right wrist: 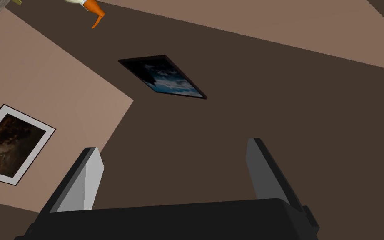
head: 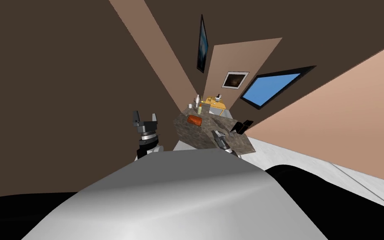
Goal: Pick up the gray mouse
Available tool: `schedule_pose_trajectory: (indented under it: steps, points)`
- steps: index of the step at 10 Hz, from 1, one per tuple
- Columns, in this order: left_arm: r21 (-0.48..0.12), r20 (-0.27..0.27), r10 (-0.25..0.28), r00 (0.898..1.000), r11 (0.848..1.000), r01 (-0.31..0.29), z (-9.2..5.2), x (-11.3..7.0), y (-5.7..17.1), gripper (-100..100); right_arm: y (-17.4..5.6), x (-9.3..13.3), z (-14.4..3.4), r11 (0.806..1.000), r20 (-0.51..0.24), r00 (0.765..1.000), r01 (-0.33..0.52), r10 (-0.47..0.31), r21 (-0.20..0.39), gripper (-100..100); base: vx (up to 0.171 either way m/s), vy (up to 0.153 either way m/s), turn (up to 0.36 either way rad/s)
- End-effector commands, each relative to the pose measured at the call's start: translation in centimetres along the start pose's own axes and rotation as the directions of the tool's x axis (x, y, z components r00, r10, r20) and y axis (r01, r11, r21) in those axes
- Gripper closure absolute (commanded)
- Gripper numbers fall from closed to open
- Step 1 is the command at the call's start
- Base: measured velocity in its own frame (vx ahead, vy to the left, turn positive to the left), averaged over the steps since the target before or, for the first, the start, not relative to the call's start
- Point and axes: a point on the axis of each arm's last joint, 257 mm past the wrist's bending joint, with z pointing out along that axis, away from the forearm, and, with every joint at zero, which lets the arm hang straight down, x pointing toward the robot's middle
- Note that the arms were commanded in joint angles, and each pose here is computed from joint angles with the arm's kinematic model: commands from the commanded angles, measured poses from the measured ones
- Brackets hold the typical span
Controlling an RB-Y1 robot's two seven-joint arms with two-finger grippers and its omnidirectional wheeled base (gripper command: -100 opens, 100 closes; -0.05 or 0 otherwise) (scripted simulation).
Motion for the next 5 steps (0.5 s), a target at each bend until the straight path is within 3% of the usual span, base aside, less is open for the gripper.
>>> schedule_pose_trajectory:
  steps: [1,2,4,5]
  points:
    - [0.0,0.0,0.0,1.0,1.0,0.0,0.0,0.0,0.0,0,-1.3,1.9,-2.0,0.998,-0.075,0.996,0.042,-0.039,0.039,-100,-0.021,-0.057,0.264]
    - [0.0,0.0,0.0,1.0,1.0,0.0,0.0,0.0,0.0,0,-1.5,2.1,-2.5,0.998,-0.083,0.996,0.04,-0.035,0.052,-100,-0.019,-0.052,0.117]
    - [0.0,0.0,0.0,1.0,1.0,0.0,0.0,0.0,0.0,0,-3.7,5.3,-6.4,0.988,-0.223,0.971,0.115,-0.089,0.105,-100,-0.019,-0.061,0.34]
    - [0.0,0.0,0.0,1.0,1.0,0.0,0.0,0.0,0.0,0,-4.2,5.8,-7.6,0.985,-0.242,0.967,0.113,-0.078,0.133,-100,-0.017,-0.063,0.127]
